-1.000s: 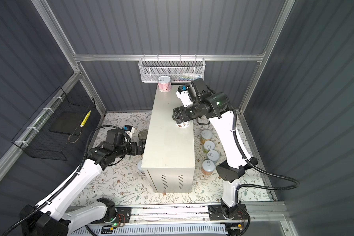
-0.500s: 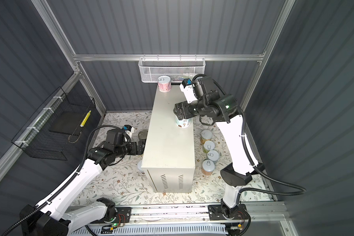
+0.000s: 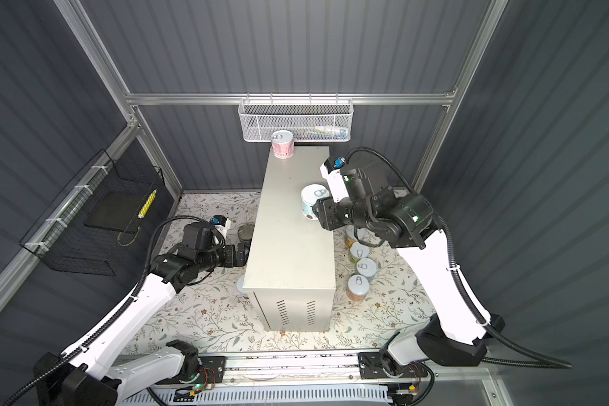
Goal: Place and organize the canned foods onto the counter
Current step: 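Lower the teal-labelled can beside the pink-labelled can and release, then withdraw the open right gripper down beside the cabinet toward its cans, then lower the right gripper toward the cans near the cabinet's near end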
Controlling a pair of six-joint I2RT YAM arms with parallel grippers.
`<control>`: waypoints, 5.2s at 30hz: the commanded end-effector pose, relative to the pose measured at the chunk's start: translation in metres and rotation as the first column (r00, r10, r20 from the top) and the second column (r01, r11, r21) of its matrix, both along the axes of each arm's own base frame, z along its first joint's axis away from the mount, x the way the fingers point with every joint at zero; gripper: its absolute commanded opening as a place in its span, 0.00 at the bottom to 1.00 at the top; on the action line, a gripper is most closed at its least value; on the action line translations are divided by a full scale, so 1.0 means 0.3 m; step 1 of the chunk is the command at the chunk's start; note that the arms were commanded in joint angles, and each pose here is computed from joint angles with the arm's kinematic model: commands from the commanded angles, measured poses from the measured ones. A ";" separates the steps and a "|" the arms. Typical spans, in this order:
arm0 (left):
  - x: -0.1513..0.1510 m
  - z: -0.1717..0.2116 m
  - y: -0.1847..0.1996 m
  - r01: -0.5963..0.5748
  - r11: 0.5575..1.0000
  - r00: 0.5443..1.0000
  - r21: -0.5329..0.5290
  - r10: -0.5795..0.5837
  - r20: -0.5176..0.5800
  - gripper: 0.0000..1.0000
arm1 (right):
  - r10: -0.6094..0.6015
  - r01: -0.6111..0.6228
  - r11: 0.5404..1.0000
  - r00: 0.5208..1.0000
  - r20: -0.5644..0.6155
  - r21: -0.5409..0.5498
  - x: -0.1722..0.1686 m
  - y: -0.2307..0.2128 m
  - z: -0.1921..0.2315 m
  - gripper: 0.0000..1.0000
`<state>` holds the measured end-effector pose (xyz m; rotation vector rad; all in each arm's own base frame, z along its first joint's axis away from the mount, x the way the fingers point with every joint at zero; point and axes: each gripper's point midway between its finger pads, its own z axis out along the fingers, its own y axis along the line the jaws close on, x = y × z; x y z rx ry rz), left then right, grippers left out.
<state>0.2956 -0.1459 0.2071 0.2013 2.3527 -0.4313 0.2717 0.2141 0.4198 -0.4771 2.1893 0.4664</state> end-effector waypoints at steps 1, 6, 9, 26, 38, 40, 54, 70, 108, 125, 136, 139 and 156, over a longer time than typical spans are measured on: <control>0.009 0.038 -0.003 0.001 1.000 1.000 -0.012 0.000 0.026 0.98 | -0.044 0.042 0.996 0.999 0.025 0.074 0.029 0.019 0.003 0.56; 0.018 0.054 -0.025 0.021 0.999 0.999 -0.037 -0.020 0.034 0.98 | -0.073 0.071 0.995 0.997 0.027 0.068 0.070 0.030 -0.043 0.57; 0.023 0.047 -0.037 0.031 0.998 0.999 -0.048 -0.030 0.026 0.97 | -0.109 0.106 0.992 0.993 0.050 0.065 0.115 0.024 -0.045 0.56; 0.053 0.021 -0.045 0.028 0.999 0.999 -0.035 -0.028 0.021 0.97 | -0.198 0.181 0.976 0.968 0.152 0.119 0.437 0.030 -0.018 0.58; 0.057 -0.022 -0.055 0.024 0.999 1.000 -0.046 -0.025 -0.010 0.97 | -0.198 0.162 0.968 0.961 0.191 0.189 0.657 0.044 -0.007 0.59; 0.052 -0.033 -0.052 0.023 0.999 1.000 -0.044 -0.024 -0.015 0.97 | -0.183 0.144 0.968 0.965 0.188 0.204 0.690 0.054 -0.012 0.60; 0.049 -0.055 -0.037 0.004 1.000 1.000 -0.026 -0.005 -0.026 0.97 | -0.198 0.149 0.959 0.960 0.196 0.240 0.861 0.098 -0.027 0.59; 0.030 -0.083 -0.034 -0.012 0.999 0.999 -0.049 0.010 -0.044 0.97 | -0.238 0.185 0.946 0.954 0.185 0.265 0.958 0.088 -0.076 0.60; -0.108 -0.064 -0.018 -0.003 1.000 0.996 -0.020 0.002 -0.090 0.95 | -0.030 0.043 0.965 0.998 -0.052 0.261 -0.379 -0.258 -0.069 0.59; -0.060 -0.071 -0.113 0.035 0.999 0.995 0.003 -0.034 -0.096 0.94 | 0.241 -0.111 0.935 0.895 -0.375 0.336 -0.662 -0.209 -0.367 0.62; -0.050 -0.070 -0.137 0.041 0.999 0.995 0.001 -0.041 -0.096 0.94 | 0.326 -0.157 0.896 0.868 -0.374 0.416 -0.673 -0.152 -0.395 0.62; -0.052 -0.073 -0.138 0.036 0.999 0.995 0.000 -0.036 -0.098 0.93 | 0.322 -0.151 0.892 0.873 -0.367 0.425 -0.640 -0.126 -0.404 0.62; -0.059 -0.098 -0.183 0.034 0.999 0.993 -0.025 -0.037 -0.114 0.93 | 0.166 -0.016 0.889 0.943 -0.290 0.457 -0.491 -0.114 -0.413 0.65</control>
